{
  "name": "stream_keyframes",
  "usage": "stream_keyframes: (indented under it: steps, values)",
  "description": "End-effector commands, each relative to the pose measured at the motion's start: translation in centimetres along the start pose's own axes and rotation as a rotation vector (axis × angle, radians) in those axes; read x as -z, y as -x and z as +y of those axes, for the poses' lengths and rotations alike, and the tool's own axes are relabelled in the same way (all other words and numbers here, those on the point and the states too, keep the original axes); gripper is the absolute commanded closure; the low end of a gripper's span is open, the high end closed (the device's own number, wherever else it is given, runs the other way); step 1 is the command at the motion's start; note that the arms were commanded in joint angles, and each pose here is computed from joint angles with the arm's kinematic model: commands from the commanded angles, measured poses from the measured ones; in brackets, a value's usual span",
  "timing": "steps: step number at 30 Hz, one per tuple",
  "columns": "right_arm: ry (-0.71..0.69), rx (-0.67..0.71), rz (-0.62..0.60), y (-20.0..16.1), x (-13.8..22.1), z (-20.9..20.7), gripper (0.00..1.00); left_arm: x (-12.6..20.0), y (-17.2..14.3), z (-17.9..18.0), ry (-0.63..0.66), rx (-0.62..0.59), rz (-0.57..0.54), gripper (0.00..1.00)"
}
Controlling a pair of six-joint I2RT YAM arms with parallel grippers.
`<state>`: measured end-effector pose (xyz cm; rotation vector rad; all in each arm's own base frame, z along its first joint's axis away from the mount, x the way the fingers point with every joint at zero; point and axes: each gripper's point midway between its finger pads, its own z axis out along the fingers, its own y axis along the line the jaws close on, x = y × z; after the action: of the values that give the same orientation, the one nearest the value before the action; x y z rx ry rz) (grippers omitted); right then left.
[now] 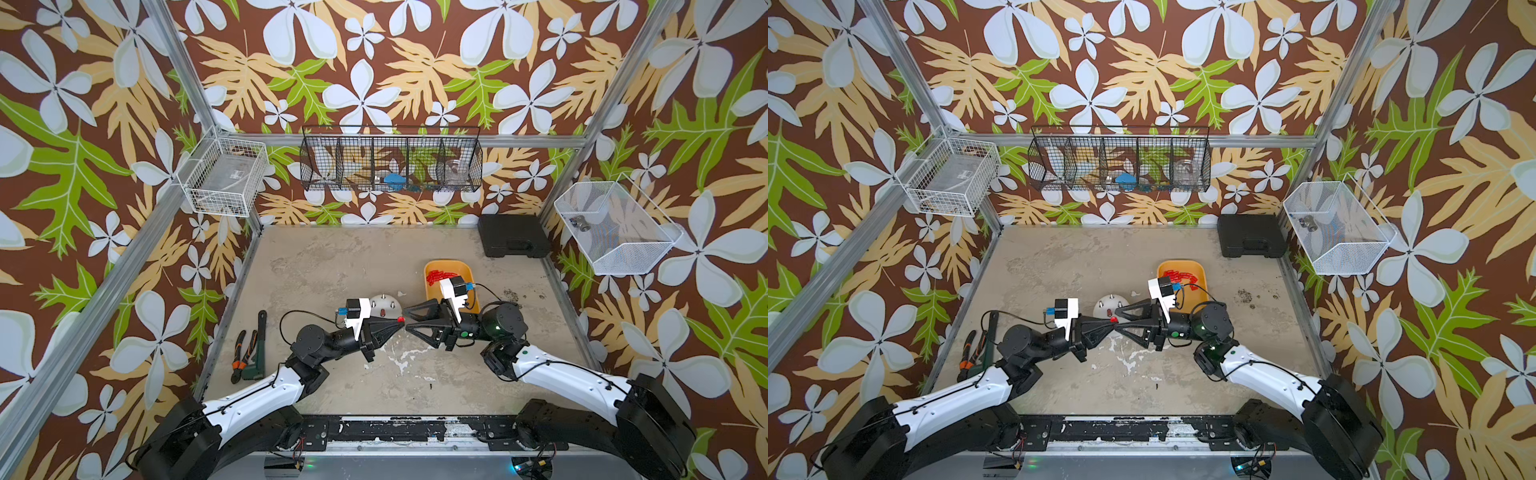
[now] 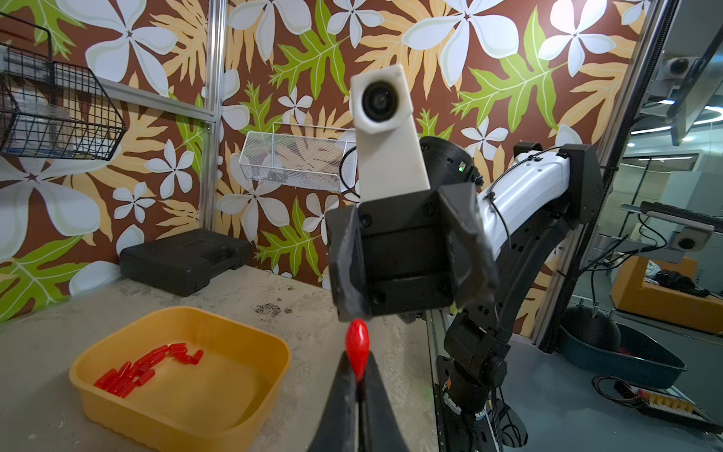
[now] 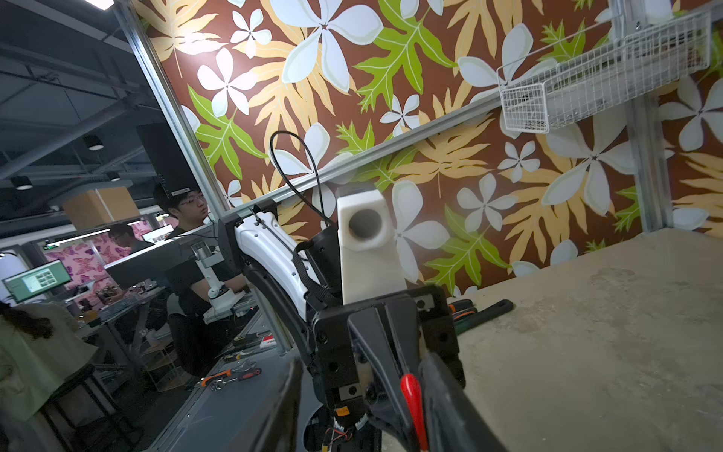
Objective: Cover the protruding screws with screw protection sleeves
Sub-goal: Pick up the screw protection sleeve from the storage box.
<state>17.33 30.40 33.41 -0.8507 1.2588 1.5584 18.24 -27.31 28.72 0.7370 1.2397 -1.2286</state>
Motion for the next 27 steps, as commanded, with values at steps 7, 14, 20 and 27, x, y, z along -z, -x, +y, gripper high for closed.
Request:
stream_keyframes:
  steps: [7,14,20,27]
  values:
    - [-0.289,0.06,0.184,-1.8,2.4,-3.5,0.42,1.8,-2.0,2.0,0.143,-0.087,0.041,1.0]
    - [-0.194,0.033,0.237,-2.9,1.8,-2.5,0.44,1.3,-2.5,1.9,0.121,-0.105,0.078,1.0]
    - [-0.185,0.043,0.241,-3.4,1.0,-2.6,0.44,1.3,-2.3,1.7,0.114,-0.124,0.077,1.0]
    - [-0.137,0.052,0.256,-4.0,-0.2,-2.5,0.49,1.0,-2.3,0.9,0.066,-0.125,0.086,1.0]
